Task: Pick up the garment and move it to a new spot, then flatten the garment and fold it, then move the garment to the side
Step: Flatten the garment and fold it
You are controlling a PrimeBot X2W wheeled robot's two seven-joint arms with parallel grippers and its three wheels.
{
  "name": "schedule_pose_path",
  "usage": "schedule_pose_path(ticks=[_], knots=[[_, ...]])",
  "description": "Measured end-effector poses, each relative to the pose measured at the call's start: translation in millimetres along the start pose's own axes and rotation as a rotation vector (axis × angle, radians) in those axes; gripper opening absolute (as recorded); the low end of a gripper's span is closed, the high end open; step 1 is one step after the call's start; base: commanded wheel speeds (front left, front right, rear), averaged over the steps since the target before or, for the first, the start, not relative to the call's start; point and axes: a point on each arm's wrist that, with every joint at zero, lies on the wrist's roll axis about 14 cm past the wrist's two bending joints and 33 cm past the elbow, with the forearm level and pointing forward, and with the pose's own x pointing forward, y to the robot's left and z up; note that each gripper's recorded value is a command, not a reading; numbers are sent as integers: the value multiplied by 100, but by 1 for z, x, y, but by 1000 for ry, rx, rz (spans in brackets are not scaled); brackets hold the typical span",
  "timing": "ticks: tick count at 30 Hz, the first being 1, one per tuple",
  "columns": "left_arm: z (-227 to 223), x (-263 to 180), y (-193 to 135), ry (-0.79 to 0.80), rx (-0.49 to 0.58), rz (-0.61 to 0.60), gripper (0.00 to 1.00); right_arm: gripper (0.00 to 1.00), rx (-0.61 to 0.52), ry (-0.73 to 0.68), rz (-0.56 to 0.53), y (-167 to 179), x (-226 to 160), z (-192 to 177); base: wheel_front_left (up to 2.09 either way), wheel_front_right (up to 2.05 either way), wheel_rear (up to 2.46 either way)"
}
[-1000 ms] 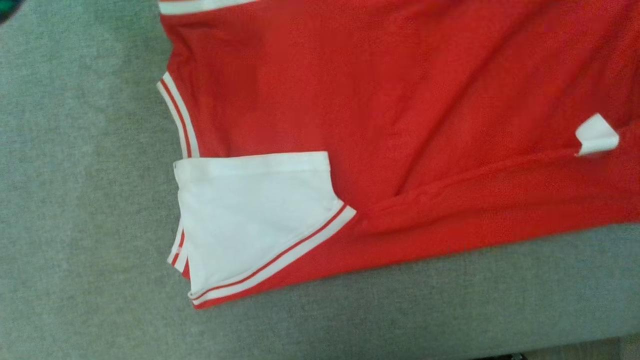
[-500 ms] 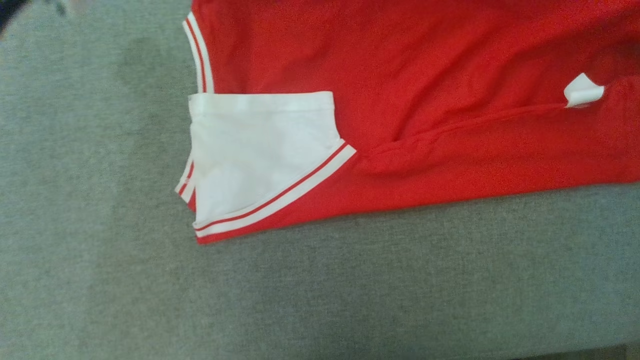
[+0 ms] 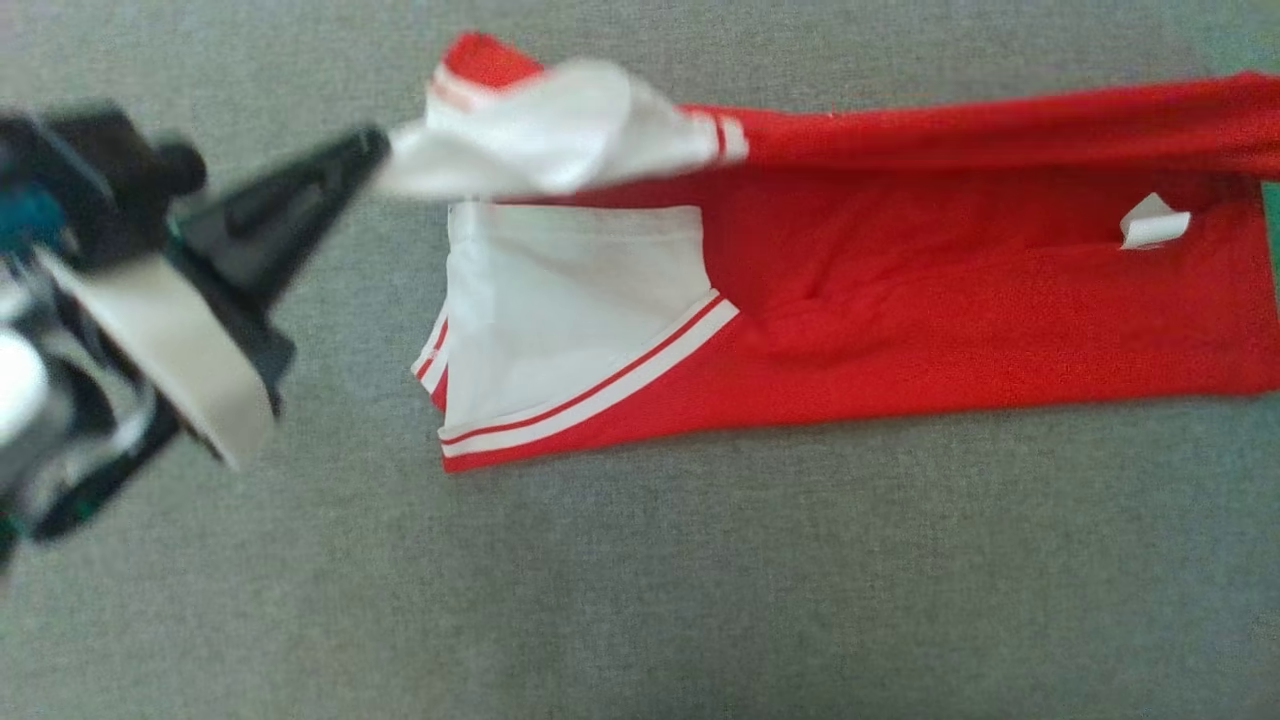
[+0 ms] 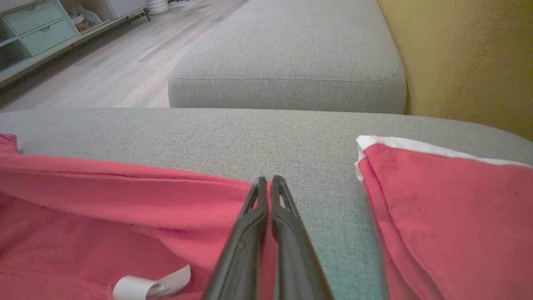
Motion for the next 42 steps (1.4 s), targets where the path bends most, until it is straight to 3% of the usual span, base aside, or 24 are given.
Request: schedule_pose_path(ticks=[7, 9, 10, 11, 12, 13, 14, 15, 24, 27, 30, 35, 41, 42], knots=[[-33, -14, -34, 20, -89, -1, 0, 0, 33, 24, -10, 2, -17, -18, 0, 0, 0], [-41, -17, -39, 17, -112, 7, 0, 9, 43, 42, -12, 3, -22, -27, 0, 0, 0], [-44, -18, -43, 17, -125, 5, 0, 22, 49, 48, -14, 3, -24, -31, 0, 0, 0], [-46, -17, -46, 12, -139, 9, 0, 87, 56, 53, -18, 3, -26, -34, 0, 0, 0], [-47, -17, -48, -3, -150, 15, 0, 100, 67, 54, -25, 3, -27, -37, 0, 0, 0], [-47, -15, -50, -22, -163, 25, 13, 100, 81, 50, -35, 3, -28, -39, 0, 0, 0], [-49, -13, -50, -29, -171, 39, 47, 100, 93, 40, -40, 3, -27, -39, 0, 0, 0], [-51, -11, -49, -38, -164, 57, 100, 100, 102, 29, -43, 5, -27, -39, 0, 0, 0], [-44, -7, -26, -245, -222, 440, 100, 100, 190, -63, -118, 12, -46, -44, 0, 0, 0], [-19, -19, -20, -376, -246, 567, 100, 100, 224, -98, -128, 21, -50, -45, 0, 0, 0], [-24, -34, -26, -418, -261, 657, 100, 100, 248, -116, -151, 25, -51, -49, 0, 0, 0], [-28, -54, -40, -475, -307, 731, 100, 100, 282, -125, -218, 17, -42, -53, 0, 0, 0], [-30, -68, -42, -521, -348, 757, 100, 100, 279, 59, -249, 19, -29, -88, 0, 0, 0], [-31, -70, -41, -527, -359, 761, 100, 96, 283, 69, -252, 19, -28, -88, 0, 0, 0]])
